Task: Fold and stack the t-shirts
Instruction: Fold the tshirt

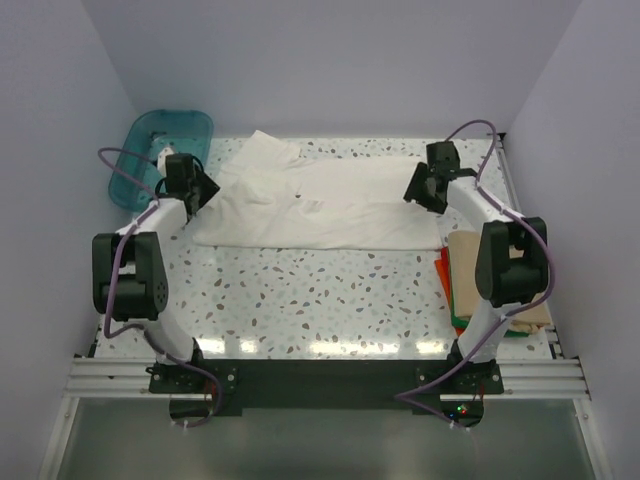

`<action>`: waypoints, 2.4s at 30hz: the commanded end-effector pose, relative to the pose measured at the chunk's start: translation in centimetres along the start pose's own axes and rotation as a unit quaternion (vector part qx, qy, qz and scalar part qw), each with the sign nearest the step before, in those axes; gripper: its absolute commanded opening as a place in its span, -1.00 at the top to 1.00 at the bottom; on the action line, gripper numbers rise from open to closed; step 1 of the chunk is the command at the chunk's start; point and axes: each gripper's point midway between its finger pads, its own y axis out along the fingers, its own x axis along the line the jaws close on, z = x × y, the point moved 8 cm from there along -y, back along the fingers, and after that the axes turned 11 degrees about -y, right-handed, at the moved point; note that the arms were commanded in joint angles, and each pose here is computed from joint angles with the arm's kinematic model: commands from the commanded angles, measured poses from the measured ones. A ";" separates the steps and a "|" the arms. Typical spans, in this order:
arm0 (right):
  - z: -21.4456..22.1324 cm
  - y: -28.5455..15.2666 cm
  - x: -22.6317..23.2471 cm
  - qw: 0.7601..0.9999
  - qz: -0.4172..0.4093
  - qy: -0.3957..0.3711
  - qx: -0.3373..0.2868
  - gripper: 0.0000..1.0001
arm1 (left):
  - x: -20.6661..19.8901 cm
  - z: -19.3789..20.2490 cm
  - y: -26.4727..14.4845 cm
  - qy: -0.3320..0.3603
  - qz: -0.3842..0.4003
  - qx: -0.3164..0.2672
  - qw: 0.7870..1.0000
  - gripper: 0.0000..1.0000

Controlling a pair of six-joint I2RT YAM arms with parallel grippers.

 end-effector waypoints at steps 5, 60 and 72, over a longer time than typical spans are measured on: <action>-2.7 2.6 -2.3 0.998 -0.014 0.063 -0.011 -0.25 | -2.5 -0.3 4.5 0.083 0.023 0.031 0.996 -0.05; -3.2 4.6 -4.4 0.996 -0.017 0.083 -0.002 0.74 | -2.4 1.0 6.4 0.103 0.034 0.071 0.992 1.00; -3.3 4.0 -4.4 0.996 -0.020 0.083 -0.005 1.00 | -2.9 0.6 5.1 0.099 0.044 0.066 0.992 1.00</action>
